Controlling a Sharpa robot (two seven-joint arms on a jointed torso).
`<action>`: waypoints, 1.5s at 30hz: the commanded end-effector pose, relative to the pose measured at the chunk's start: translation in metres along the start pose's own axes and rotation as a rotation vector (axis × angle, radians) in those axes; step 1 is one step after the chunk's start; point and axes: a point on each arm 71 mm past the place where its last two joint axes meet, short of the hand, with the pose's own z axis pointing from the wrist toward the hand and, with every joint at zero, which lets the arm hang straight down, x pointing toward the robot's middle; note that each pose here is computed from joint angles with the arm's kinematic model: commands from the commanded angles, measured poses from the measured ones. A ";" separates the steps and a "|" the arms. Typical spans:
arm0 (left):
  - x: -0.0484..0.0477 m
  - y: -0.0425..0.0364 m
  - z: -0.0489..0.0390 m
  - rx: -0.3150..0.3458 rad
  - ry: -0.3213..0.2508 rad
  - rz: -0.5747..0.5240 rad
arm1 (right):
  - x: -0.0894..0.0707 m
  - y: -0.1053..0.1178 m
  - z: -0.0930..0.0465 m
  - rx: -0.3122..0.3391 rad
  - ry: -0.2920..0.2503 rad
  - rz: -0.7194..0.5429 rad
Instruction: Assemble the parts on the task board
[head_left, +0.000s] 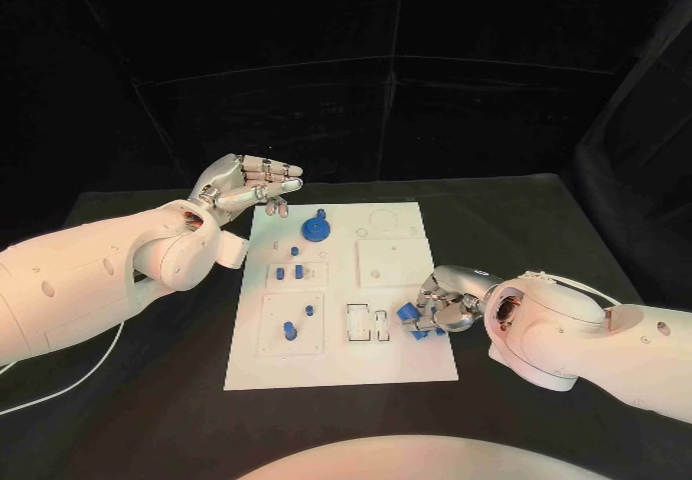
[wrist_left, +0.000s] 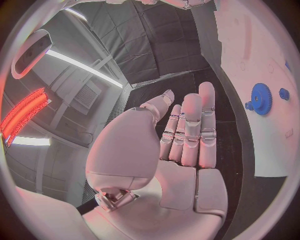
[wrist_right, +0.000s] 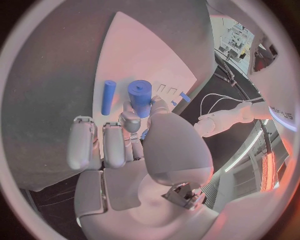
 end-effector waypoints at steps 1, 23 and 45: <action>0.0016 -0.0011 0.0007 0.005 0.011 -0.009 | -0.001 0.005 -0.002 -0.005 -0.005 0.144; 0.0028 -0.0016 -0.0001 0.005 0.014 -0.011 | 0.011 0.047 0.015 -0.096 0.016 0.175; 0.0037 -0.0017 0.0000 0.003 0.018 -0.013 | 0.013 0.055 0.027 -0.073 -0.015 0.118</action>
